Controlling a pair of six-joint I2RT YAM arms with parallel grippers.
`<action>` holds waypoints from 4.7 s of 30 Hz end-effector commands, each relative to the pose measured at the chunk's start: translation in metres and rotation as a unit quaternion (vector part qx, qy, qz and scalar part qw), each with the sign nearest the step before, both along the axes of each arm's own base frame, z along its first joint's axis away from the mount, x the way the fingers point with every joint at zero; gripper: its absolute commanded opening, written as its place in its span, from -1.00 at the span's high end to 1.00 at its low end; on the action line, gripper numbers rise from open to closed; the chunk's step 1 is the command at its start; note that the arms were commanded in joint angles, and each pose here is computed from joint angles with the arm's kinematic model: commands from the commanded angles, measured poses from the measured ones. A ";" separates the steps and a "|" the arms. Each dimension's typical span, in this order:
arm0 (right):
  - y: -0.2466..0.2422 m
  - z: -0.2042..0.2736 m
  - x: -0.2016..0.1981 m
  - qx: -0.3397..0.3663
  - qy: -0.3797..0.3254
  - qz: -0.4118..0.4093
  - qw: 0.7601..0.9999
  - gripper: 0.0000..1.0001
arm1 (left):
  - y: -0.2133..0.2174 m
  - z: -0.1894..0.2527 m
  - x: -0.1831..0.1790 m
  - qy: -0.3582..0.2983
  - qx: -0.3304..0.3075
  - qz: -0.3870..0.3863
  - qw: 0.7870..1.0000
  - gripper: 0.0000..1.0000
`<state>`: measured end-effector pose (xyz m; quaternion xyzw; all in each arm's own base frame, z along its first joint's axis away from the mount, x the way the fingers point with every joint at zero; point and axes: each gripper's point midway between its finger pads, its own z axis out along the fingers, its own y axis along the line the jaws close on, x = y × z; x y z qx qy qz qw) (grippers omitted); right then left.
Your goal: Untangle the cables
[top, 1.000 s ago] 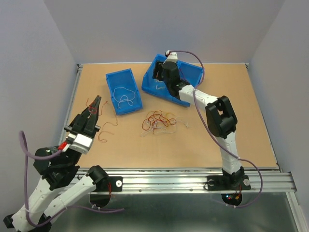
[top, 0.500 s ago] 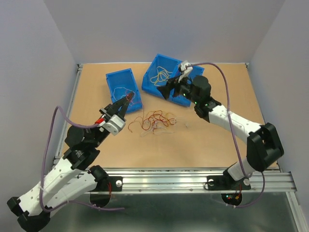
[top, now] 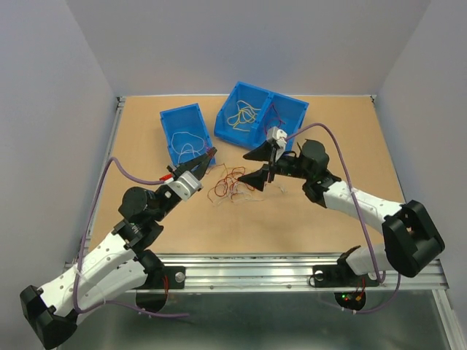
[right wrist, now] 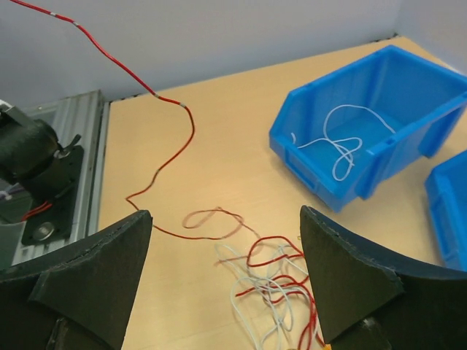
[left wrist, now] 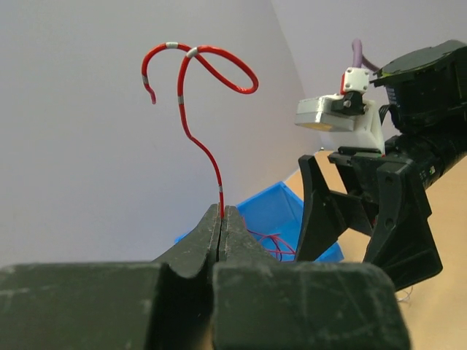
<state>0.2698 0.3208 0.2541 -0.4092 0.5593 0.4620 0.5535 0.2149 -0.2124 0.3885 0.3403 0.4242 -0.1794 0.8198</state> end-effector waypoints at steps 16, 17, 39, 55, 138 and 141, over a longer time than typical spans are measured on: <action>0.067 0.014 -0.035 0.033 0.043 0.140 0.989 -0.47 | 0.005 0.006 0.002 -0.014 -0.033 0.007 0.999 1.00; 0.068 0.013 -0.038 0.035 0.045 0.144 0.988 -0.46 | 0.005 0.006 0.003 -0.014 -0.035 0.010 0.999 1.00; -0.023 0.054 0.099 0.085 0.088 -0.359 0.925 0.99 | 0.043 -0.019 0.054 0.034 -0.090 0.171 0.981 0.93; -0.094 0.158 0.137 0.212 0.093 -0.436 0.870 0.99 | -0.013 -0.121 0.124 0.148 0.035 0.176 0.973 1.00; -0.160 -0.037 0.262 -0.097 0.201 -0.589 0.776 -0.04 | -0.005 -0.118 0.127 0.167 0.080 0.142 0.972 -0.98; -0.152 -0.023 0.238 -0.096 0.193 -0.577 0.788 -0.28 | -0.017 -0.126 0.123 0.169 0.106 0.109 0.974 -0.98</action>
